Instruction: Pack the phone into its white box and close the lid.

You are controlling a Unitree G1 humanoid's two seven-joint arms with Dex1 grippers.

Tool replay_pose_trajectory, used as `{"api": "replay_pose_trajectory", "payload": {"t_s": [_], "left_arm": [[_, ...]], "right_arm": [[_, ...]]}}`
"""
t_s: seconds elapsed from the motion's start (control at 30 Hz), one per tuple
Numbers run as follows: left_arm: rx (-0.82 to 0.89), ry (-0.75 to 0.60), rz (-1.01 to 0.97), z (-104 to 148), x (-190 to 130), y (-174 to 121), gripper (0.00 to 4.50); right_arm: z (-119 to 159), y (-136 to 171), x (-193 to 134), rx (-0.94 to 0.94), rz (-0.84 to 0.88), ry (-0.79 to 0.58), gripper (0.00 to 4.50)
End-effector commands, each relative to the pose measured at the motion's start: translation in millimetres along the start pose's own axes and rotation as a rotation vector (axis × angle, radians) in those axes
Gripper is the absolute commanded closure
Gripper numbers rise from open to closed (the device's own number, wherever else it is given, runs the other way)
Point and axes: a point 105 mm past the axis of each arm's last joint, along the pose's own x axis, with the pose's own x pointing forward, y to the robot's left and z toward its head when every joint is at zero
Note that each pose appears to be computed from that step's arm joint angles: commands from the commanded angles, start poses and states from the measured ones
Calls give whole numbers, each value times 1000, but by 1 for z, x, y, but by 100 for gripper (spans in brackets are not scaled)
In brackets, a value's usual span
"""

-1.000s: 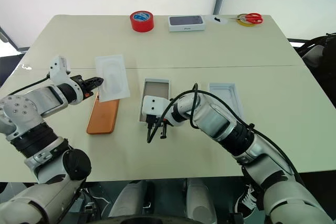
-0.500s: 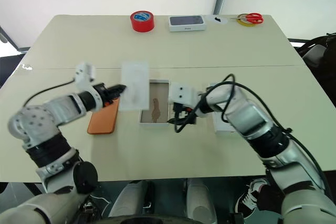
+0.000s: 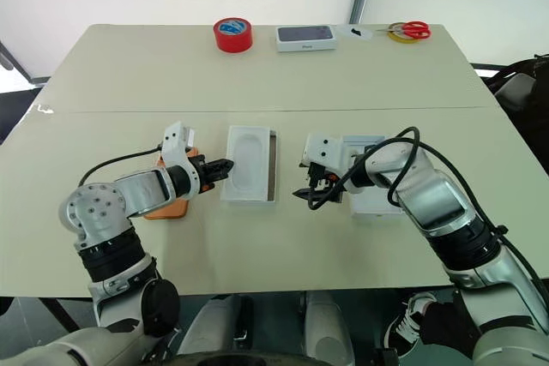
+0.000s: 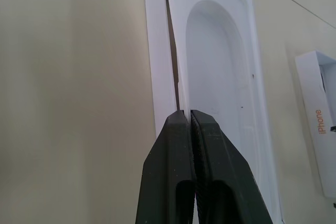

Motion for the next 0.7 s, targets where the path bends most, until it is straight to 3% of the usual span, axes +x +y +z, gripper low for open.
{"api": "replay_pose_trajectory", "payload": {"t_s": [0.03,0.7], "left_arm": [[8,-2,-15,1,3,-9,450],[5,22,-28,-1,13,-20,450]], "right_arm": [[9,-5,-6,-23,-36,-51,116],[22,-2,-5,44,-31,-193,116]]}}
